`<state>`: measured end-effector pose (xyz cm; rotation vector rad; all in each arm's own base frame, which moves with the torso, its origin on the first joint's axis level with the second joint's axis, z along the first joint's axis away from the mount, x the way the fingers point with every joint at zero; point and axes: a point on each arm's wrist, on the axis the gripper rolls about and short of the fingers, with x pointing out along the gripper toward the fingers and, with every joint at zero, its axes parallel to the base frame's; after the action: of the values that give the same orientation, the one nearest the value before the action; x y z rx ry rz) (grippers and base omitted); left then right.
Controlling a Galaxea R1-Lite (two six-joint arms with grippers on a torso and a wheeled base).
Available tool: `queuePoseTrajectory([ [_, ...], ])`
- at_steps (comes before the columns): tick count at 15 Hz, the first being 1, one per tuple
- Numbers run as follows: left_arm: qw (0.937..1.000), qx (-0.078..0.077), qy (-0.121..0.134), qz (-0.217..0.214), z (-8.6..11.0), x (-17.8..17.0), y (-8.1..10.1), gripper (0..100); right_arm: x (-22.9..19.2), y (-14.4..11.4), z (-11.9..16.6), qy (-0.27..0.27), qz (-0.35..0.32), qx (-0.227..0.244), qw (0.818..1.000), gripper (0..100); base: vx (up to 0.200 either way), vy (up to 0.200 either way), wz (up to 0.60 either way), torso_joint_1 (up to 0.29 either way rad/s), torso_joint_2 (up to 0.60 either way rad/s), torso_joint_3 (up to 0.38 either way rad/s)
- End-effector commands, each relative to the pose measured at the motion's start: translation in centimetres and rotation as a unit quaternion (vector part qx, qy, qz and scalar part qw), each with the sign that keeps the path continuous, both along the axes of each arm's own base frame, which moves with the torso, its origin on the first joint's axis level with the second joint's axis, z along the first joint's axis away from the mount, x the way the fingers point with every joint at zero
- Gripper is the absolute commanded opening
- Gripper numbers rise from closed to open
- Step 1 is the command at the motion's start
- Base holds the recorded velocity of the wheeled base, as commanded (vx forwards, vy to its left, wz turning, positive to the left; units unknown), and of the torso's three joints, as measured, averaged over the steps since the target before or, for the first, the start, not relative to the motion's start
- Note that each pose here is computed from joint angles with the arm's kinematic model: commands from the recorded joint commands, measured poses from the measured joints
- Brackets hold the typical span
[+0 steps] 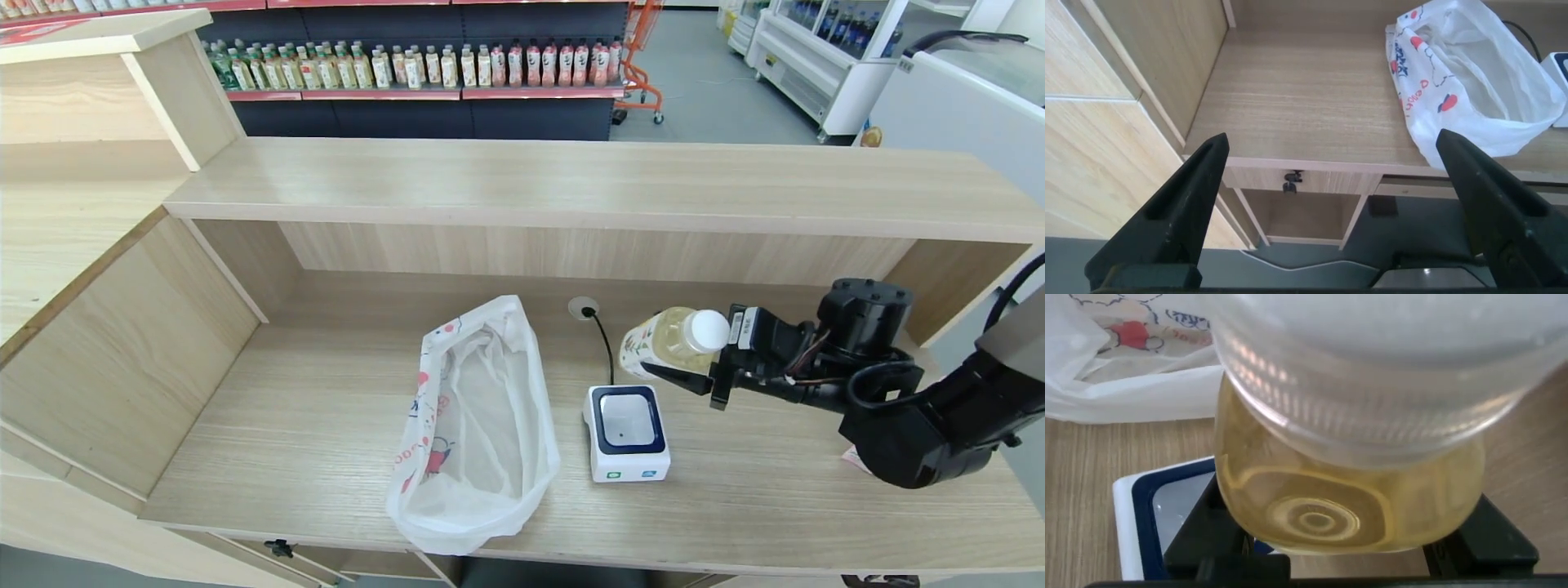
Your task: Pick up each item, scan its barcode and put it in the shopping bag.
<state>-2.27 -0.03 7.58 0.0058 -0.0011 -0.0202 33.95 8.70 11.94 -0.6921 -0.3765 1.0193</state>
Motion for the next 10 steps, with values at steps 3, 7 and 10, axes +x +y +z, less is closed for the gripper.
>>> queuePoseTrajectory([
  [3,1.0,0.0,0.0,0.0,0.0,0.0,0.0,100,0.6,1.3,-2.0,0.031,0.02,-0.002,0.999,0,0.0,0.0,0.0,0.0,0.0,0.0],
  [7,1.0,-0.001,0.0,0.0,0.0,0.0,0.0,100,0.7,2.6,-3.1,0.023,0.039,-0.002,0.999,0,0.0,0.0,0.0,0.0,0.0,0.0],
  [10,1.0,-0.001,0.0,0.0,0.0,0.0,0.0,100,0.7,3.1,-3.6,0.017,0.045,-0.002,0.999,0,0.0,0.0,0.0,0.0,0.0,0.0],
])
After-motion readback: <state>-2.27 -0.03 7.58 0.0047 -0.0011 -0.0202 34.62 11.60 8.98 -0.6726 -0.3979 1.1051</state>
